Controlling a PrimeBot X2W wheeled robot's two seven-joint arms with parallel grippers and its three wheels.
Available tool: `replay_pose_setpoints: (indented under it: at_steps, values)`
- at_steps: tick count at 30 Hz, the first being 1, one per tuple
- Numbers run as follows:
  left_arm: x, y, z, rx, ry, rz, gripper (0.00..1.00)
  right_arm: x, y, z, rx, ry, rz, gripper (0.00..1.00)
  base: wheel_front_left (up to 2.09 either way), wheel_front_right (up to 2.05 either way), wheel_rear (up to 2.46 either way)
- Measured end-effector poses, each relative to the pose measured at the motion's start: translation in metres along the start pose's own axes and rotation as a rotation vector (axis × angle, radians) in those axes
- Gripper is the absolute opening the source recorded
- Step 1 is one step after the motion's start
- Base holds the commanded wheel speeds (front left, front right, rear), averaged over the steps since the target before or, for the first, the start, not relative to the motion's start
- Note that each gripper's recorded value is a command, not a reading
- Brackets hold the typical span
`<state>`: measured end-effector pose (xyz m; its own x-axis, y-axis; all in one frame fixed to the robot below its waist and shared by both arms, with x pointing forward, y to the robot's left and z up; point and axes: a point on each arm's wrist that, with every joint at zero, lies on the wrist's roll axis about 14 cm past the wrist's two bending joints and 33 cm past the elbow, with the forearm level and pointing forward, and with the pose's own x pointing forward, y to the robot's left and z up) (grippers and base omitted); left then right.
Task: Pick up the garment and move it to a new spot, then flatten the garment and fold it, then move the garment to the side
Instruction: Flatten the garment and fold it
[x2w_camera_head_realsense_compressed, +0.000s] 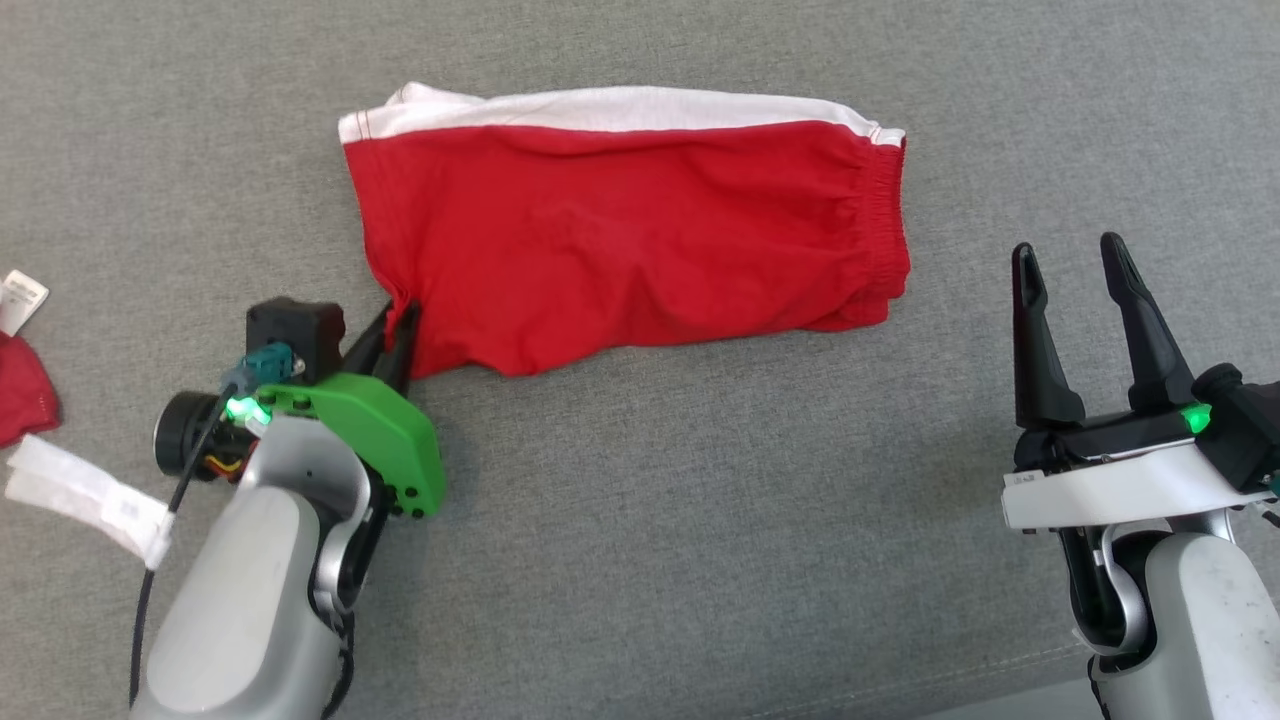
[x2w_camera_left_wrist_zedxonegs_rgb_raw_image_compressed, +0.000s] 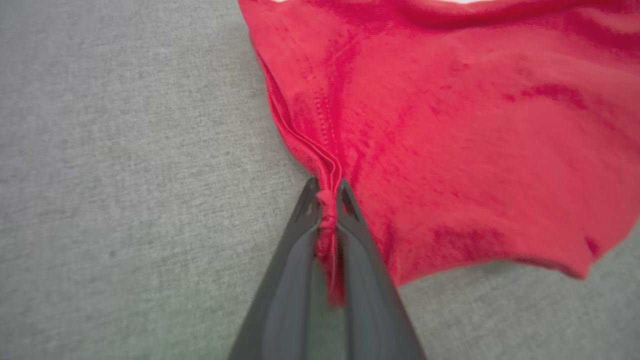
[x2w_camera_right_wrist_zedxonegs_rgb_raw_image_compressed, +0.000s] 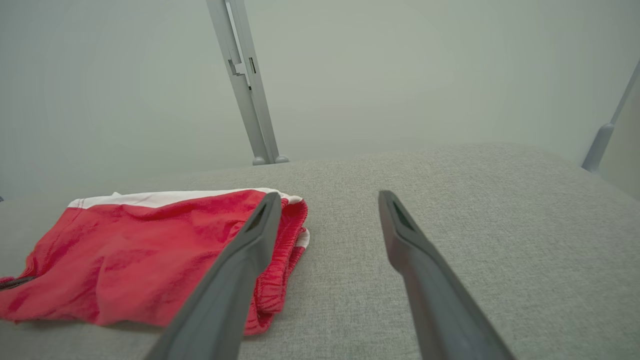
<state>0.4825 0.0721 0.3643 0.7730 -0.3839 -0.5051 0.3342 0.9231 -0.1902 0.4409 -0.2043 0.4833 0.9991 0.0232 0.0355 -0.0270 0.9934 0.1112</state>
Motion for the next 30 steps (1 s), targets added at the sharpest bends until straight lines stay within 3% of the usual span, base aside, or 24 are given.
replay_pose_setpoints:
  at_steps: [5, 6, 7, 11, 17, 30]
  values:
    - [-0.026, -0.004, -0.006, -0.076, -0.044, 0.021, 0.00, -0.003, 0.005, 0.007, 0.001, -0.006, 0.013, 1.00, 0.00, 0.00, 0.00]
    - [-0.030, -0.004, -0.006, -0.082, -0.057, 0.031, 0.33, -0.004, 0.005, 0.009, -0.001, -0.006, 0.013, 1.00, 0.00, 0.00, 0.00]
    - [-0.034, -0.001, -0.004, -0.095, -0.081, 0.050, 1.00, -0.005, 0.005, 0.010, -0.004, -0.005, 0.015, 1.00, 0.00, 0.00, 0.00]
    - [-0.051, 0.009, 0.029, -0.097, -0.281, 0.126, 1.00, -0.003, 0.010, 0.019, -0.016, -0.018, 0.034, 1.00, 0.00, 0.00, 0.00]
    - [-0.088, 0.036, 0.076, -0.010, -0.548, 0.271, 1.00, -0.001, 0.018, 0.033, -0.039, -0.035, 0.066, 1.00, 0.00, 0.00, 0.00]
    - [-0.128, 0.044, 0.096, 0.076, -0.643, 0.327, 1.00, -0.008, 0.027, 0.039, -0.049, -0.014, 0.090, 1.00, 0.00, 0.00, 0.00]
